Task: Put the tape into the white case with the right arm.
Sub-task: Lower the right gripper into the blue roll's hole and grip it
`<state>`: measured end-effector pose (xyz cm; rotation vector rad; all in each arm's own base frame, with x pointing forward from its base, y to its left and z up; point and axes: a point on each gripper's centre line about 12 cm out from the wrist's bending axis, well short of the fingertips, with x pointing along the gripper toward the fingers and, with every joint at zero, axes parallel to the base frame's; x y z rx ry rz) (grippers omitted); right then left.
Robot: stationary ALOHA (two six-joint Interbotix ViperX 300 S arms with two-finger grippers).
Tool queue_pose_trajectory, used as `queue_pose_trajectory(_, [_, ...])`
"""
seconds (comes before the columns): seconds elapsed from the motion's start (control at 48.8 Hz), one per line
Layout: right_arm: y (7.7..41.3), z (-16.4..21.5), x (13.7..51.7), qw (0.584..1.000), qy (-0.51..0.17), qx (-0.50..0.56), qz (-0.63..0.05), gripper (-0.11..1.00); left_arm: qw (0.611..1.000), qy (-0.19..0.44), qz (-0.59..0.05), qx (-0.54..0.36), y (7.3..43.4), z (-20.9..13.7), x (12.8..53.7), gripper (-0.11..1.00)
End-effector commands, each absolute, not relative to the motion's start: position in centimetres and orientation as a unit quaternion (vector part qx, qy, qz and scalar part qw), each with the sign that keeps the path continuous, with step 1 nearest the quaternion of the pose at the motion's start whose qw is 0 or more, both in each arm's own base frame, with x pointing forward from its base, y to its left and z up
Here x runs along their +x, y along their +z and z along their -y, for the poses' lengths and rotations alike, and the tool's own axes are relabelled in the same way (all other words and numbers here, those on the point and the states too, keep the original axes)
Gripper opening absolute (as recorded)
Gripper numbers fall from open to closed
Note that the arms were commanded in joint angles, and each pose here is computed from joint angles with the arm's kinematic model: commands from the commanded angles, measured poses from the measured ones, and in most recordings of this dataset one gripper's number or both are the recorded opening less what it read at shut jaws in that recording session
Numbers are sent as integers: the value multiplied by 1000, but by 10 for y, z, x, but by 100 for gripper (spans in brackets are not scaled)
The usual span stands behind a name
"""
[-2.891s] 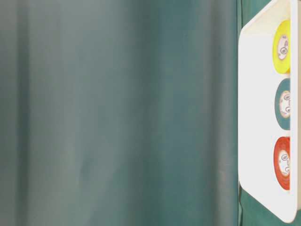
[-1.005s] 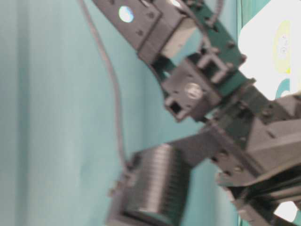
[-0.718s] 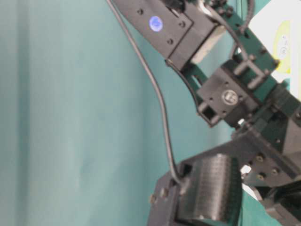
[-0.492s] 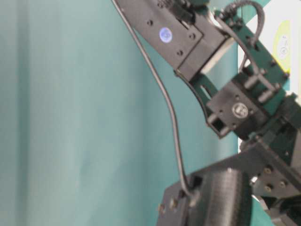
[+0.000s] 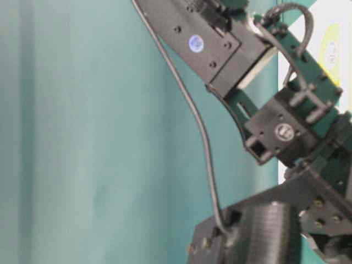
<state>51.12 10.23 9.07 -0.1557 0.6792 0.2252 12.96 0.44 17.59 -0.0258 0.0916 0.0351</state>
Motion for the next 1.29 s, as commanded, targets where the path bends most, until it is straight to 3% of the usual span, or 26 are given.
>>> queue_pose_trajectory(0.0, [102, -100, 516, 938, 108, -76, -320, 22, 999, 18, -40, -14, 180, -5, 131, 0])
queue_pose_trajectory(0.062, [102, -99, 515, 938, 106, -77, -322, 9, 999, 18, -40, -14, 180, -5, 131, 0])
queue_pose_trajectory(0.103, [101, -100, 515, 937, 105, -80, -325, 6, 999, 18, -40, -14, 180, -5, 131, 0])
queue_pose_trajectory(0.431, [103, -97, 514, 935, 98, -83, -330, 5, 999, 18, -40, -14, 180, -5, 131, 0])
queue_pose_trajectory(1.271, [176, -100, 491, 942, 75, -101, -310, 1, 999, 18, -40, -14, 180, -5, 131, 0])
